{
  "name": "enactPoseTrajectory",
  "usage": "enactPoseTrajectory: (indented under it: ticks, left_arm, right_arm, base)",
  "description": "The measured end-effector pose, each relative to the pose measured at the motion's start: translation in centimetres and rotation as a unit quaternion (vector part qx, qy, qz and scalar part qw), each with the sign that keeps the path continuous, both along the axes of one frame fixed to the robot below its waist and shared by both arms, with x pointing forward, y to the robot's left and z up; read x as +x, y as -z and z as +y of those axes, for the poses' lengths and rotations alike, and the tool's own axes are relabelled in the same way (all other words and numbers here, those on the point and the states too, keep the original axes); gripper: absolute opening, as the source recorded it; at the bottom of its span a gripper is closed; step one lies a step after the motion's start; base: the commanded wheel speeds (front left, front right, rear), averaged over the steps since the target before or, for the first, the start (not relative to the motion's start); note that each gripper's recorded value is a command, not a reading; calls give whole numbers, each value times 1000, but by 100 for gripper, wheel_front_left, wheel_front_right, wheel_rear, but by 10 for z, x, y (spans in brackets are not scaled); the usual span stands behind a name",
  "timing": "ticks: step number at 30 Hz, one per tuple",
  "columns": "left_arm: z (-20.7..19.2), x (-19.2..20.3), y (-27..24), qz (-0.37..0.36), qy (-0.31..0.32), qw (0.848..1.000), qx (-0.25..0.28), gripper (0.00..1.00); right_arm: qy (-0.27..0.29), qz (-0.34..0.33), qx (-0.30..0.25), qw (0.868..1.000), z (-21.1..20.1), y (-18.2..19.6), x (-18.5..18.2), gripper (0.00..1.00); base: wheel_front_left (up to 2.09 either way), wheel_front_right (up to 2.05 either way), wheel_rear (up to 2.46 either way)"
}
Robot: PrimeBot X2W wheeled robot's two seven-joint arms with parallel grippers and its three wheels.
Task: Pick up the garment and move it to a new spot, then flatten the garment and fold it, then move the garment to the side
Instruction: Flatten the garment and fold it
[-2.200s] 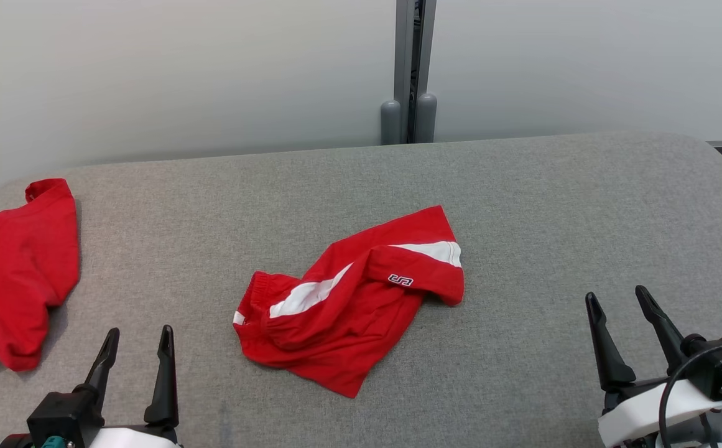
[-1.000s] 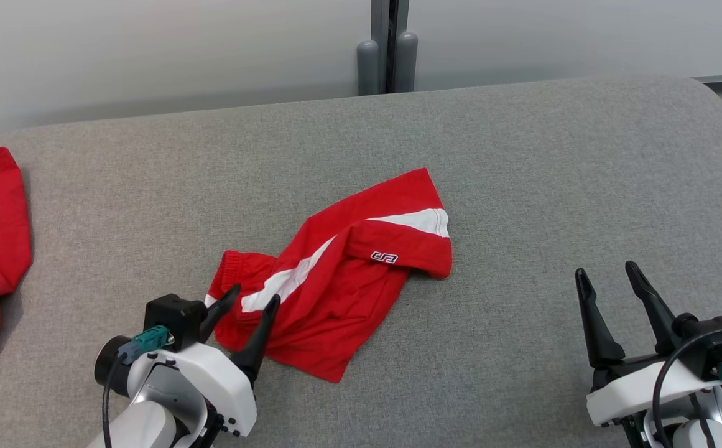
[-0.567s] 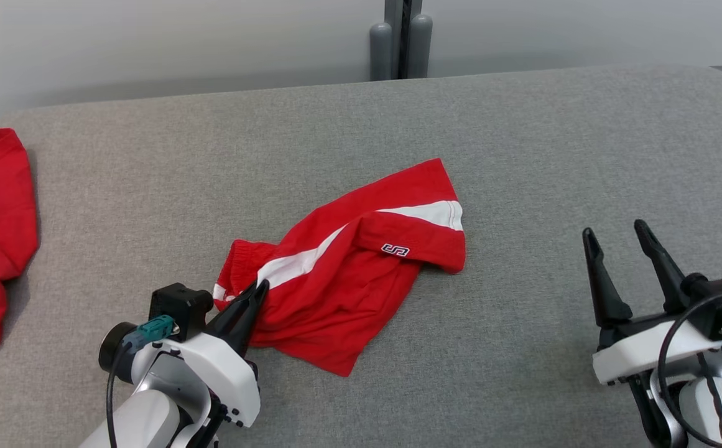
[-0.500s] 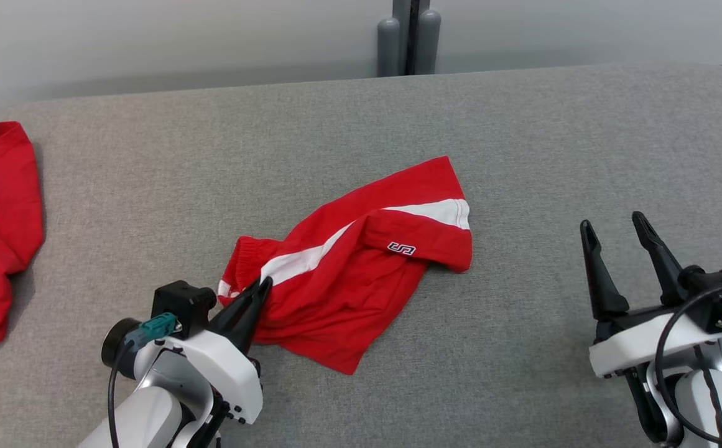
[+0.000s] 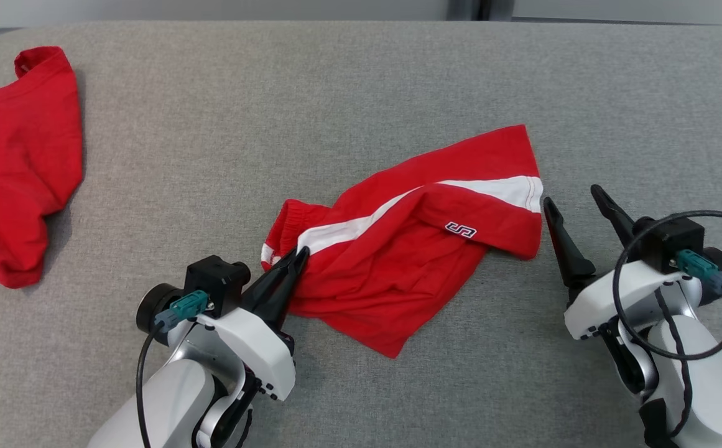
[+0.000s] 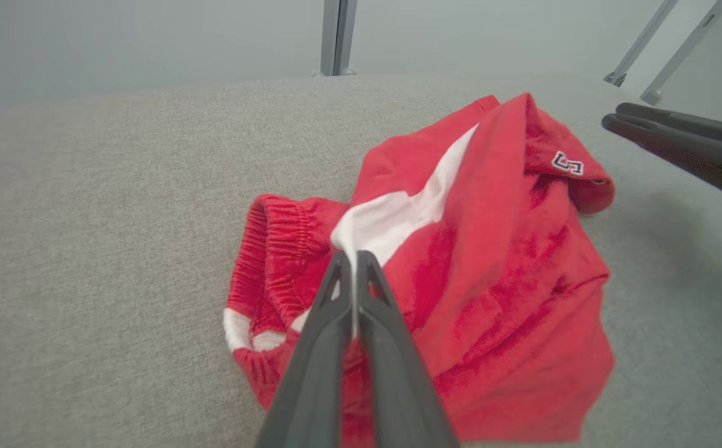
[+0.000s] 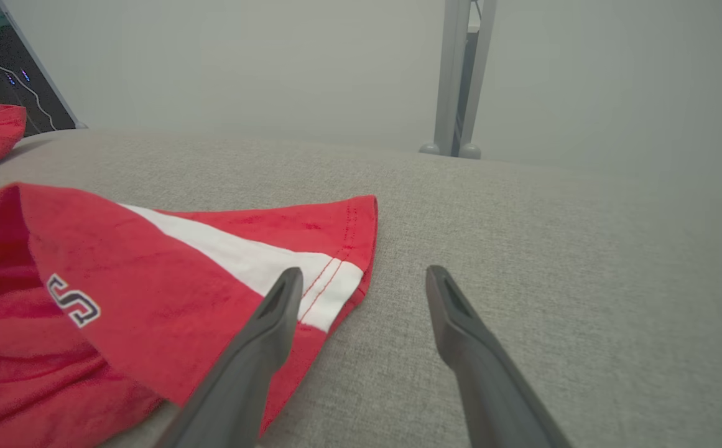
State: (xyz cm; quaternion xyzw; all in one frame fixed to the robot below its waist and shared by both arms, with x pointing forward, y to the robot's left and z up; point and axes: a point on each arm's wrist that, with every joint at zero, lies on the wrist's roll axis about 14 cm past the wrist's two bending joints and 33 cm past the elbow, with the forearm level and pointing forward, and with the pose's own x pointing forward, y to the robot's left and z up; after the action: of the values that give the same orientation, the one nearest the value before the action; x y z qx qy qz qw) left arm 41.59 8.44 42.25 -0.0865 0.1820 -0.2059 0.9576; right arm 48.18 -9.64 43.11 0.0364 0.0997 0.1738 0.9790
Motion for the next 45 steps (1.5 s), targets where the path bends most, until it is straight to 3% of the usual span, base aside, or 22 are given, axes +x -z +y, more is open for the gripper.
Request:
enactPoseTrajectory:
  ticks: [10,11,12,13,14,23,35,36,37,38,45]
  left_arm:
    - [10,3,17,14,-19,1000,1,0]
    - [10,4,16,13,-19,1000,1,0]
    - [10,6,16,11,-20,1000,1,0]
    - [10,7,15,7,-21,1000,1,0]
    - [10,7,15,7,-21,1000,1,0]
    - [12,11,12,-6,-26,1000,0,0]
    - [15,15,-8,-38,-34,999,4,0]
    - [14,14,-9,-39,-32,999,4,0]
    - [14,13,-9,-39,-33,999,4,0]
    - [13,11,-9,-37,-33,999,4,0]
    - [9,2,-13,-37,-26,999,3,0]
  right_arm:
    - [-59,62,0,996,36,35,12,100]
    - [-62,63,0,996,37,35,13,94]
    - [-64,63,1,996,39,35,13,45]
    - [-68,60,4,996,41,32,14,27]
    - [-68,60,4,996,41,32,14,0]
    - [-77,27,26,996,44,12,16,0]
    - [-22,-112,44,993,5,-64,24,0]
    - [-15,-120,42,992,0,-69,22,30]
    - [-10,-128,42,991,-3,-74,20,93]
    - [-3,-133,42,990,-7,-77,18,100]
    - [51,-152,42,986,-39,-89,-9,100]
  base:
    - [0,0,0]
    - [0,0,0]
    - [0,0,0]
    - [0,0,0]
    - [0,0,0]
    - [0,0,0]
    - [0,0,0]
    - [0,0,0]
    - [0,0,0]
    - [0,0,0]
    - [0,0,0]
